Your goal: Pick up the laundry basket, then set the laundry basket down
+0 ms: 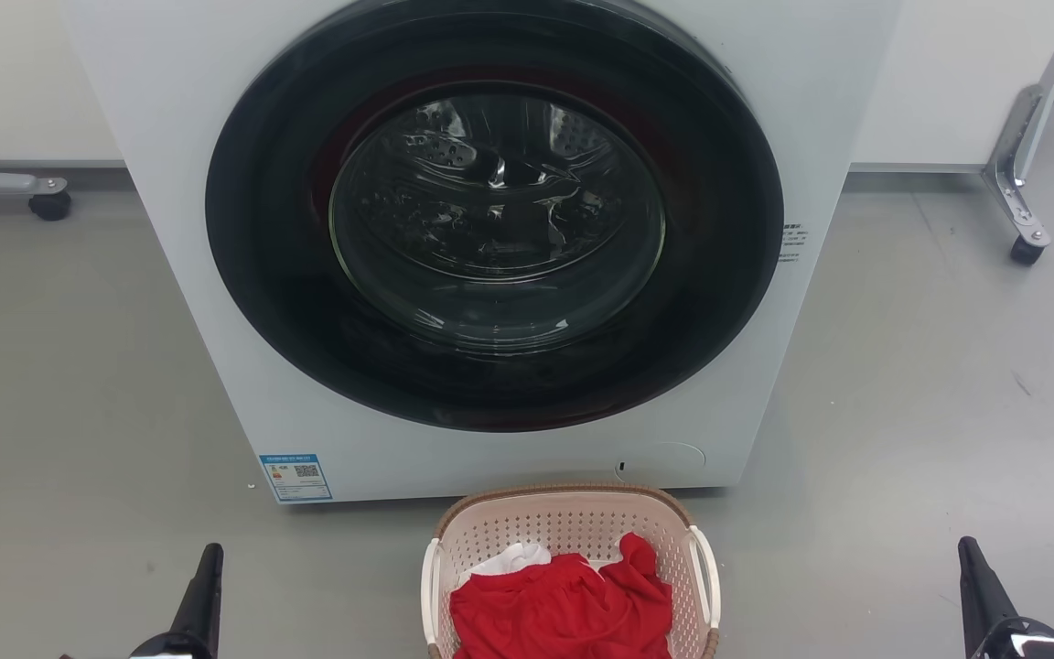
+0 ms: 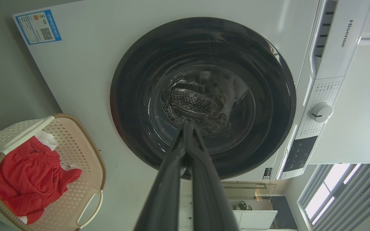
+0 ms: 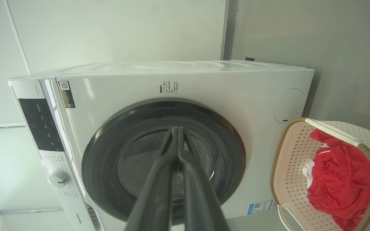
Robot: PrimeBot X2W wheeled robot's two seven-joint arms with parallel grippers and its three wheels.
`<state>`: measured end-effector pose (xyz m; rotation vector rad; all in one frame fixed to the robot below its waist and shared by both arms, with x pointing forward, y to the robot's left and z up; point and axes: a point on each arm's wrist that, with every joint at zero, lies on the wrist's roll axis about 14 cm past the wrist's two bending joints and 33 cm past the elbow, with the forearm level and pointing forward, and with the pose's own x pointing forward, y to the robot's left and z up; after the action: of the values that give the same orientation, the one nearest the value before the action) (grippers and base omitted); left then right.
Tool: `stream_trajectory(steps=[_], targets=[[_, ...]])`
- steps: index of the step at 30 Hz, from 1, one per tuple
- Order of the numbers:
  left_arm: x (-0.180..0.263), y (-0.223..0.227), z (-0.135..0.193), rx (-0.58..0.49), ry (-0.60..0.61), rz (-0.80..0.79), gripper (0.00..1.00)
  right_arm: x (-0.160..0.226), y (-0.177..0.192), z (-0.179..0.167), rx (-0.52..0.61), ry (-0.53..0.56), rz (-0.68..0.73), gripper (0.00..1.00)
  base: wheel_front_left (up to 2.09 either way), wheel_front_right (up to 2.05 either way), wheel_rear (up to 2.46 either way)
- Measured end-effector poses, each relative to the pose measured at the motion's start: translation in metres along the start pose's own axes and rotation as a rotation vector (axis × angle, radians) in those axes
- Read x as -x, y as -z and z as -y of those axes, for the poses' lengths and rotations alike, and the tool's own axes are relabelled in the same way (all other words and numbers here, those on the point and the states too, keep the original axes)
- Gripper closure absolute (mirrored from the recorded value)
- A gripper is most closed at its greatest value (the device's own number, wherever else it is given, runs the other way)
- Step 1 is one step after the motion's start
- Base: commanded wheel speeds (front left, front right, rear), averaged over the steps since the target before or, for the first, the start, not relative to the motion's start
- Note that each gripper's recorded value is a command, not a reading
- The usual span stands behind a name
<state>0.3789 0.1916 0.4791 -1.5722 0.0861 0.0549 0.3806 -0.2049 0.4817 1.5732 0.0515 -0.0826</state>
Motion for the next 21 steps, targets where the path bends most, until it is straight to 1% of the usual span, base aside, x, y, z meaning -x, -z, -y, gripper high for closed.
stream_trajectory(steps=[21], targets=[[0.0000,0.0001,0.0000,0.000,0.000,0.000,1.00,0.0000,0.0000,0.0001,0.000,0.000,0.000,1.00,0.00,0.00,0.00]])
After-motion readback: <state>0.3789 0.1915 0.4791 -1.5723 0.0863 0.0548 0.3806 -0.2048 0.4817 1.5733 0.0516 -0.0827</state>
